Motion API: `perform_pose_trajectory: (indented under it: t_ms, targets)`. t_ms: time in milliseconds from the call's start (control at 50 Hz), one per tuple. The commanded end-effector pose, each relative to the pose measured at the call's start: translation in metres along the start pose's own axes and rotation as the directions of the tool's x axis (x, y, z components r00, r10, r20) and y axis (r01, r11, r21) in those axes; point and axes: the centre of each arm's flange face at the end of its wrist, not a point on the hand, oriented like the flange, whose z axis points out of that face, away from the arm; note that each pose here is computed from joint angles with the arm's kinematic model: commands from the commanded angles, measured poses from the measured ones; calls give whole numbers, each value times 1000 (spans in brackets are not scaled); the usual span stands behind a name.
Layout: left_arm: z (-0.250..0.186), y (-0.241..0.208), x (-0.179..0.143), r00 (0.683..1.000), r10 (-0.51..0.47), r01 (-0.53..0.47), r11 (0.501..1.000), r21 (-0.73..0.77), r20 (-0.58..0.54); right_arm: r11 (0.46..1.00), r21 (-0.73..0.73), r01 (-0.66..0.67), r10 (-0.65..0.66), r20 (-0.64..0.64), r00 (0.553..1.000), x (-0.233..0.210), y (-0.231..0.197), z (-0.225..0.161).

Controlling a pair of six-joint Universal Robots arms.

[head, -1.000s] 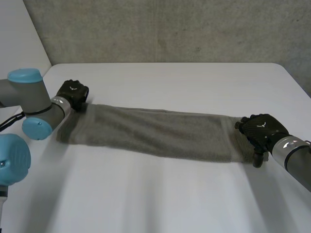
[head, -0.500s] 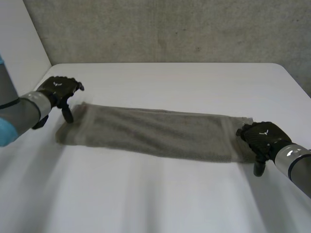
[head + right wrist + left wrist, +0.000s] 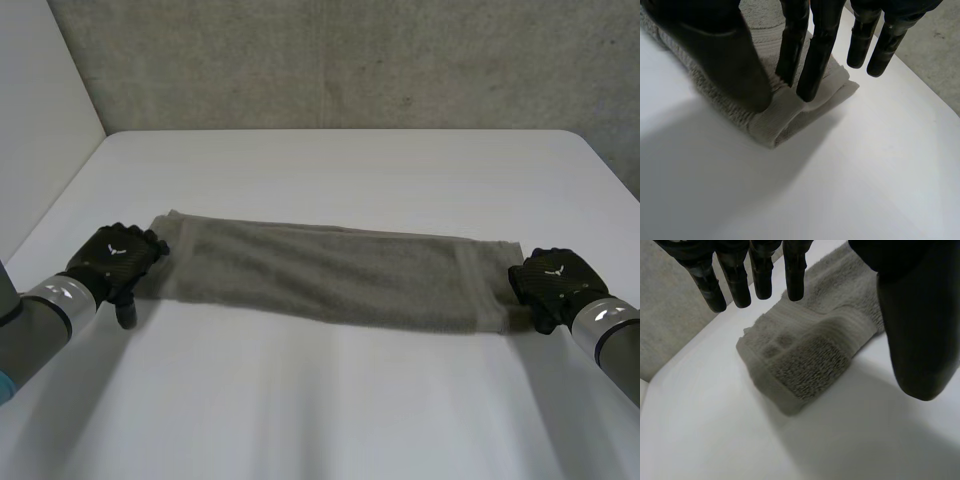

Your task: Fold the towel.

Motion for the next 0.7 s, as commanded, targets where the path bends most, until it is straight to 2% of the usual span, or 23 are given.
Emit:
perform_pose_trajectory:
  t_ms: [20,320,540,700]
  targets:
    - [7,5,-1,999,35,-35,999,18,23,1000,7,-2,2,32,999,-4,0,0]
    - [9,10,2,1000,28,-28,1000,7,12,999,-25,-39,40,23,999,11,8,-1]
    - [21,15,-1,998,42,-43,999,17,46,996,-38,-80,79,-22,997,44,15,-2]
    - [17,14,4,998,41,-42,999,11,40,994,-45,-101,101,-4,995,40,17,-3]
